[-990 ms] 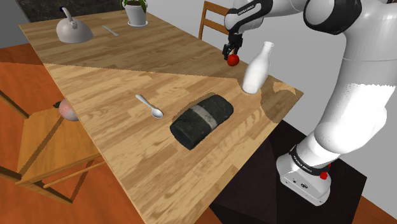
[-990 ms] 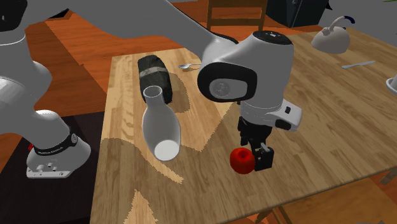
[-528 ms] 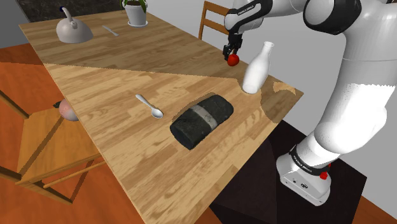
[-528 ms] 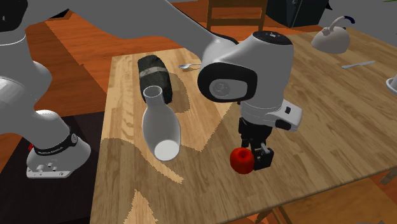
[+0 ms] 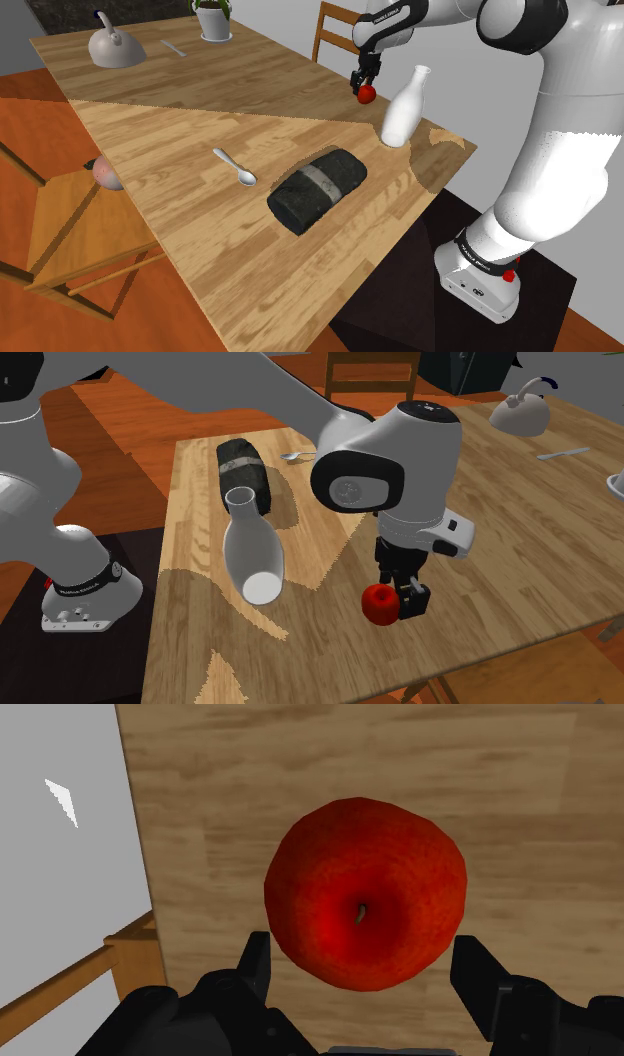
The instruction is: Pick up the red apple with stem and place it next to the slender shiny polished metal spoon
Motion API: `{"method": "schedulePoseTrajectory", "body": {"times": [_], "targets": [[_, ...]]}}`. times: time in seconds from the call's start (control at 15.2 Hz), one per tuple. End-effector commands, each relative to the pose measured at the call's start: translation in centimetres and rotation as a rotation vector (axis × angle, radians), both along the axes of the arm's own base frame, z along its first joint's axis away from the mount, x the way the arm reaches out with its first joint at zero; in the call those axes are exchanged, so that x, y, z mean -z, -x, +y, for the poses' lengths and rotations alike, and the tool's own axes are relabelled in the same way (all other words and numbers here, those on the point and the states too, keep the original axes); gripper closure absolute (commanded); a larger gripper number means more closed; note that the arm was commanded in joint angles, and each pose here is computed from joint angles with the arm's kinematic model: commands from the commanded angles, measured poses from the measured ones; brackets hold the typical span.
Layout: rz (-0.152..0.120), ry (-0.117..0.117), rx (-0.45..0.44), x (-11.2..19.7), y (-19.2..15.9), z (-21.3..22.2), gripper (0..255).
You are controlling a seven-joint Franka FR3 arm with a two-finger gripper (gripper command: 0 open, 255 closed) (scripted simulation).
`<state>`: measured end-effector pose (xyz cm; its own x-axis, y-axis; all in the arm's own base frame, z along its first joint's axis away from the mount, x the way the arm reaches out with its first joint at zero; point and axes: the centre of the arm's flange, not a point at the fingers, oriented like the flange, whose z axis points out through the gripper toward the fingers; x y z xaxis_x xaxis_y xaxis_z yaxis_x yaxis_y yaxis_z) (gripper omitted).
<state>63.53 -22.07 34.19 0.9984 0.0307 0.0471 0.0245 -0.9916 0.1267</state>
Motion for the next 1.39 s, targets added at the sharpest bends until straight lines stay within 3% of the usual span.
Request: {"method": "schedulePoseTrajectory", "body": {"times": [0.0,1.32], "targets": [[0.002,0.0,0.0,0.1,0.0,0.0,255],[0.002,0.0,0.0,-10.5,0.0,0.0,255]]}}
